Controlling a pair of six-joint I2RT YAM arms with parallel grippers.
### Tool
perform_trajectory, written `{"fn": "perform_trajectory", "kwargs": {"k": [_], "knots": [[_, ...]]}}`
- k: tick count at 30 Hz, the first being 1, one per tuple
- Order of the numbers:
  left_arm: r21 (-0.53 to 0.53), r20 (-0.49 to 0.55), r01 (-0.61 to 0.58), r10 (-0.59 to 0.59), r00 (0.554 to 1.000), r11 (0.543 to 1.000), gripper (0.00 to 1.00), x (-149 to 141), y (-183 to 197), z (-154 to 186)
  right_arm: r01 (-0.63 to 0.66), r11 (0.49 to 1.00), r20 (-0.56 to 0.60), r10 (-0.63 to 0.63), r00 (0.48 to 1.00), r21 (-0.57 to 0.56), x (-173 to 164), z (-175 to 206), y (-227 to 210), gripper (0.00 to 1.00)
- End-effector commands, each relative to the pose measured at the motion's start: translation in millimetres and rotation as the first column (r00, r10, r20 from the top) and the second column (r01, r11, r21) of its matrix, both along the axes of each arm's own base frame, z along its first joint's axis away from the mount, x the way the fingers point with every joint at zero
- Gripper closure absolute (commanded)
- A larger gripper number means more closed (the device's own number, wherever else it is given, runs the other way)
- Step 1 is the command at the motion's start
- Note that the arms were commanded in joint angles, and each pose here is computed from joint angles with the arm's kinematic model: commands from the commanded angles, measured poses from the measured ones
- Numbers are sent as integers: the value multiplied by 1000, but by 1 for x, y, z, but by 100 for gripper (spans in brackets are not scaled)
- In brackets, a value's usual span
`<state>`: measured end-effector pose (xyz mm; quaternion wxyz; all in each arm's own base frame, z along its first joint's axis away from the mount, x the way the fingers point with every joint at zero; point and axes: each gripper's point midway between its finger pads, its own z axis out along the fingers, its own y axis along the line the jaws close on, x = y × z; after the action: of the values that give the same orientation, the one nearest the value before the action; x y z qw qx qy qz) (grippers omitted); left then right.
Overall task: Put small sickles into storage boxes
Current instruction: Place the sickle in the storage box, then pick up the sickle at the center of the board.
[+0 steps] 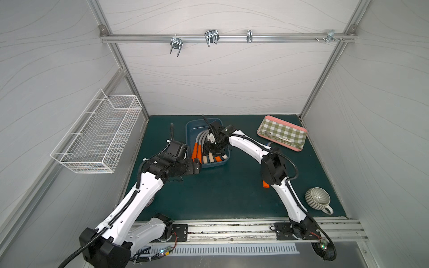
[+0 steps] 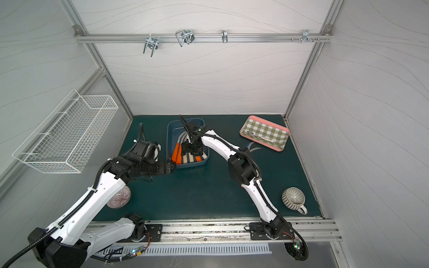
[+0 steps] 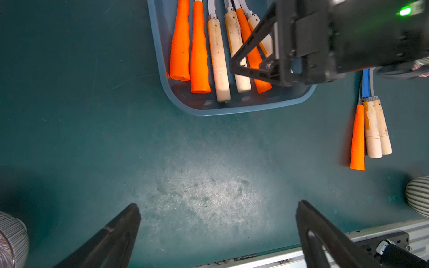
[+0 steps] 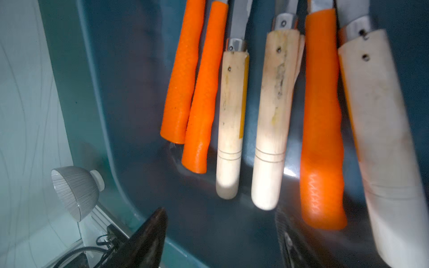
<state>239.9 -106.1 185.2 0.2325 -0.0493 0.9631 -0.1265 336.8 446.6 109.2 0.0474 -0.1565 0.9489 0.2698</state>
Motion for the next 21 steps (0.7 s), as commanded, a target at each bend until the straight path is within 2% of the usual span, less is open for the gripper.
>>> {"fn": "perform_trajectory", "kwargs": {"k": [1,7,15,21], "knots": [[-61,34,4,-2,999,998,1,8,-12,16,-25,999,20,25,999,28,-9,34,-10,18],[-72,39,26,-23,999,997,1,8,-25,18,-30,999,41,29,999,27,-18,52,-28,10],[-67,26,74,-73,997,995,1,2,-49,12,-12,1000,45,13,999,-18,-34,57,-64,1],[-82,29,91,-89,996,993,1,-4,-64,6,10,998,39,-7,999,-69,-48,50,-95,1]]}}
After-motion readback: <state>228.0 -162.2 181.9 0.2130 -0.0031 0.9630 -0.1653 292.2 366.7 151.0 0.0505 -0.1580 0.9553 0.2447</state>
